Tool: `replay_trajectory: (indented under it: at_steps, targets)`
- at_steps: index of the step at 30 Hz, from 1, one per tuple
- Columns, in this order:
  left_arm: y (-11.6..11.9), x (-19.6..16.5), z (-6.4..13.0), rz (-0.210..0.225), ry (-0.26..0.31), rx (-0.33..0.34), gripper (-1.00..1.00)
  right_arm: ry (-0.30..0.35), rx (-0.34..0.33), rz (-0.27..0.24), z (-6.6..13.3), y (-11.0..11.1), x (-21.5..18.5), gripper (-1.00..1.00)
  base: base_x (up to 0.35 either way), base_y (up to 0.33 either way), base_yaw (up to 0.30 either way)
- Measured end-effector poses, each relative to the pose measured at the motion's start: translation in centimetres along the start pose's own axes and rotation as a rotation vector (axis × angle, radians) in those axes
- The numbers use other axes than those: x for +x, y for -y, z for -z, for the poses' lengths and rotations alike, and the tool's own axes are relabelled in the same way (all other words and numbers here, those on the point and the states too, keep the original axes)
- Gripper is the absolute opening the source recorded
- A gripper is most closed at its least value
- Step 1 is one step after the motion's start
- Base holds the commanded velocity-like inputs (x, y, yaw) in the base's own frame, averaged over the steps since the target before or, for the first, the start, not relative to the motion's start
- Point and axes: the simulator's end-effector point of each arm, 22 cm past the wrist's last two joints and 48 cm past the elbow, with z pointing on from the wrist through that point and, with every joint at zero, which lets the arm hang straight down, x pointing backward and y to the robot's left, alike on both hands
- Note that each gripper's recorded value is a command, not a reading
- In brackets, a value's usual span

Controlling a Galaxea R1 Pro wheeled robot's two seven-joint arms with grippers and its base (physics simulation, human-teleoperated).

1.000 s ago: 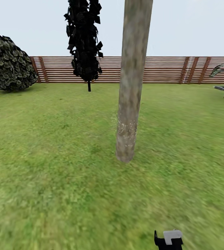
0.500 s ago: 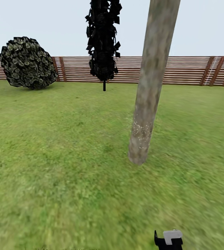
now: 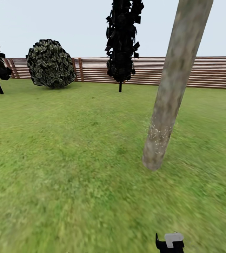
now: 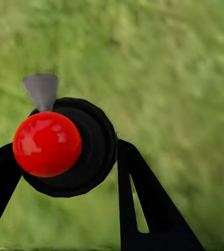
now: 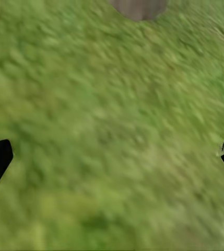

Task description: In the garden, pick up the pesticide atomizer on the floor and spray pesticide onto both trees until each tree trunk is fully covered.

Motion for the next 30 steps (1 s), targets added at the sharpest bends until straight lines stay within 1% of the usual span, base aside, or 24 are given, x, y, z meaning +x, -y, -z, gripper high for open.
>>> replay_trajectory:
  at_steps: [21,27,28,30]
  targets:
    - [0.0,0.0,0.0,0.0,0.0,0.0,-1.0,0.0,-0.003,0.002,0.0,-0.1,0.0,1.0,0.0,0.0,0.28]
    - [0.0,0.0,0.0,0.0,0.001,0.001,-1.0,0.001,0.001,0.003,-0.1,0.2,0.0,1.0,0.0,0.0,0.28]
    - [1.0,0.0,0.1,-0.003,0.001,0.017,-1.0,0.001,0.002,0.004,-0.1,0.3,0.0,1.0,0.0,0.0,0.28]
    - [3.0,-0.2,0.2,0.021,0.008,0.033,-1.0,0.001,0.002,0.004,-0.1,0.3,0.0,1.0,0.0,0.0,0.28]
